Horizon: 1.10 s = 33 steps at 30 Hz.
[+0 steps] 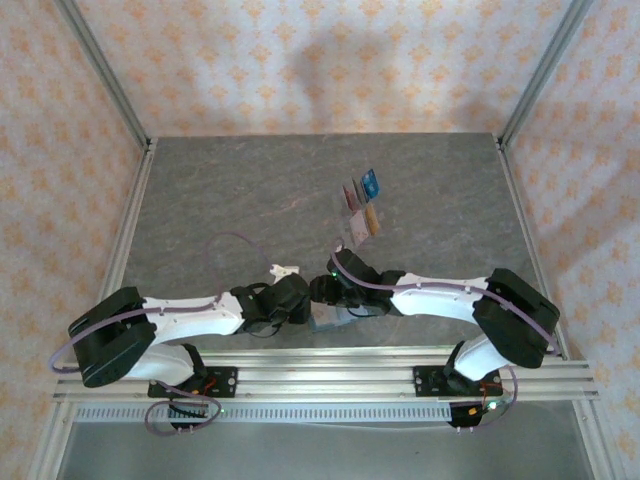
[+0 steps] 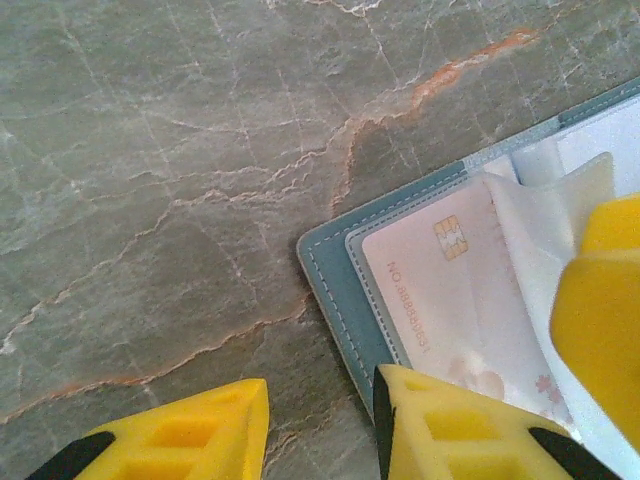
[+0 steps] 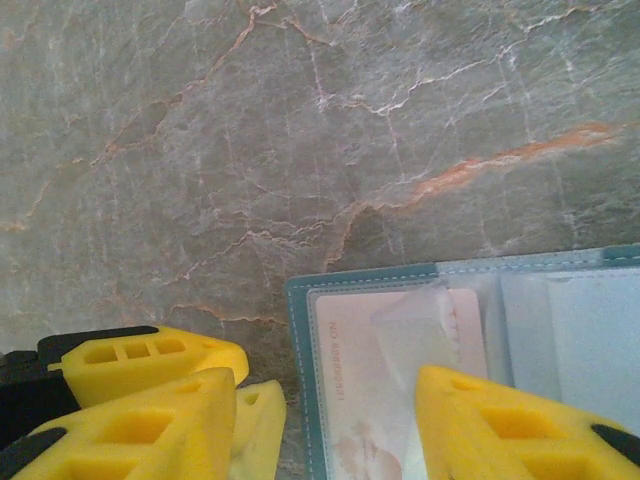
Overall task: Put the credit cards into the card holder
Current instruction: Flip over the card slot in the card holder.
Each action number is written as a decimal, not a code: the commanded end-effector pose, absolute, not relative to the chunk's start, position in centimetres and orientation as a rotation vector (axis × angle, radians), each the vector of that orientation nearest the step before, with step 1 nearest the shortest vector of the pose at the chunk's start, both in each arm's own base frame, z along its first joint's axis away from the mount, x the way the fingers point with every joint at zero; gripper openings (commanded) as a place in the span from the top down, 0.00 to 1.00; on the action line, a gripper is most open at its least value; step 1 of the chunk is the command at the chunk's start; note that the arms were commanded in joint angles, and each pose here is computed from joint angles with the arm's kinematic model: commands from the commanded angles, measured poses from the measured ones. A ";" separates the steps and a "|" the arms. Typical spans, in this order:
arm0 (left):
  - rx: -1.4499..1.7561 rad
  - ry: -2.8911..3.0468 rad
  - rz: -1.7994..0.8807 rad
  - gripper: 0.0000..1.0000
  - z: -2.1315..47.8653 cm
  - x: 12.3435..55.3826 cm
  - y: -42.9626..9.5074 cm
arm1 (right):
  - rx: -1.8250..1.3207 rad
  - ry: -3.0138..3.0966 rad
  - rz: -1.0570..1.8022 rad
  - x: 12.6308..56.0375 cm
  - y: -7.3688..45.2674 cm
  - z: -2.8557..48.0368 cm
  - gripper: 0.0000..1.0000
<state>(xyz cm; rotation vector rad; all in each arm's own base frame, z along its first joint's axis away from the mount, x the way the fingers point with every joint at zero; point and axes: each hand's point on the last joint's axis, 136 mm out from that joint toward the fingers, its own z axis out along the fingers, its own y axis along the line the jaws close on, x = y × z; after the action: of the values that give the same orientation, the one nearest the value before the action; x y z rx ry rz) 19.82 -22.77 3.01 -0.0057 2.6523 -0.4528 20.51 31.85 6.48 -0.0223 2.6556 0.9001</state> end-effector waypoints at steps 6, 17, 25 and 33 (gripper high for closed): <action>-0.046 2.628 -0.506 0.66 4.6 19.9 -21.2 | 0.017 2.616 1.087 21.0 34.5 6.7 0.48; -0.113 2.593 -0.484 0.58 5.8 19.4 -17.7 | -0.074 2.627 1.177 20.4 37.8 6.8 0.48; -0.138 2.569 -0.481 0.47 6.6 19.1 -16.5 | -0.181 2.601 1.253 20.2 40.5 8.9 0.47; -0.122 2.560 -0.480 0.34 7.0 18.9 -16.1 | -0.288 2.566 1.201 20.6 40.1 12.7 0.42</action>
<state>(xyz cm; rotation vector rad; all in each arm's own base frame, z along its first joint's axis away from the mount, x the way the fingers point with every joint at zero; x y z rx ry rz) 18.79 -15.38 6.72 -0.1596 2.5709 -0.4441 20.91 38.09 7.47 -0.1576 2.6829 1.0804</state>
